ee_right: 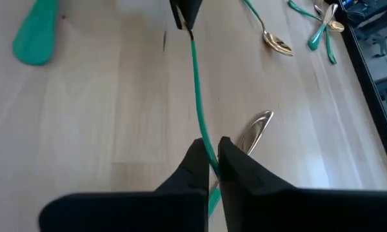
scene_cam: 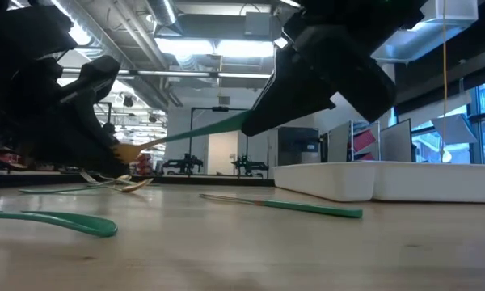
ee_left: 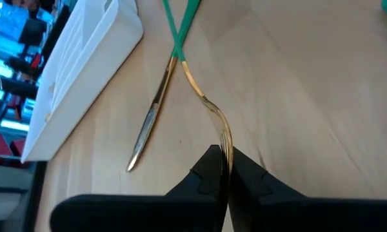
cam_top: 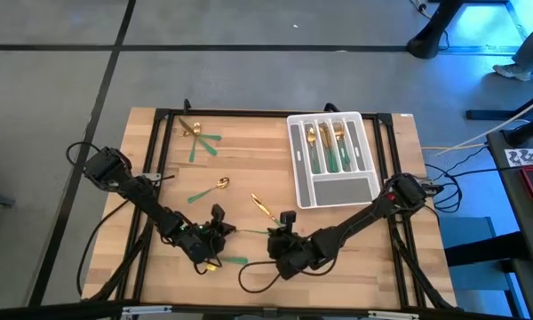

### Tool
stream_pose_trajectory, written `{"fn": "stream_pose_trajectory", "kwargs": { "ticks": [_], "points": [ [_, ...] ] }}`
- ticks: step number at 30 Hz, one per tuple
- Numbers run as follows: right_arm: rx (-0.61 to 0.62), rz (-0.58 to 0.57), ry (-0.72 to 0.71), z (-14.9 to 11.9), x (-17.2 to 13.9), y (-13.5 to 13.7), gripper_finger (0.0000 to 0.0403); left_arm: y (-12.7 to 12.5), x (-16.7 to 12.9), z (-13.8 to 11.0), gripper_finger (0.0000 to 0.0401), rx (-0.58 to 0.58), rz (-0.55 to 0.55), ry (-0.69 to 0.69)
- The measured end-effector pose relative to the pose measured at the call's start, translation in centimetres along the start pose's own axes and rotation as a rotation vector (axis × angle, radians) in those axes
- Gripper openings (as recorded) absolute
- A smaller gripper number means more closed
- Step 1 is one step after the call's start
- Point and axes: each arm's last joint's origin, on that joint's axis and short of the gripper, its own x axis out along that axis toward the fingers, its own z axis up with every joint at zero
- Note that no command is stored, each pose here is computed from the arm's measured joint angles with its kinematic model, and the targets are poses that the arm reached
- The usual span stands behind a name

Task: Sort silverware
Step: Put the green fork into the silverware tray

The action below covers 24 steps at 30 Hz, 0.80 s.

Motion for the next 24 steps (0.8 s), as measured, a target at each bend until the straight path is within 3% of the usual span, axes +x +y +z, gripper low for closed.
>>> {"fn": "stream_pose_trajectory", "kwargs": {
  "ticks": [5, 13, 17, 21, 24],
  "points": [
    [0.030, 0.030, 0.010, 0.0, -1.2, 0.2, 0.0006, 0.4, 0.2, -0.3, 0.0054, -0.124, 0.028, 0.038],
    [0.008, -0.043, 0.274, 0.4, -7.3, -2.0, 0.0001, 0.9, 0.8, -1.8, 0.0177, -0.250, 0.037, 0.151],
    [-0.027, -0.130, 0.508, 0.7, -10.8, -5.0, 0.0001, 1.1, 1.0, -1.9, 0.0195, -0.320, 0.049, 0.163],
    [-0.010, -0.033, 0.544, 0.8, -11.4, -7.8, 0.0001, 1.1, 1.1, -1.9, 0.0197, -0.345, 0.051, 0.160],
    [0.041, -0.069, 0.611, -0.1, -10.9, -11.1, 0.0001, 1.1, 1.0, -2.0, 0.0198, -0.358, 0.052, 0.166]
  ]
}}
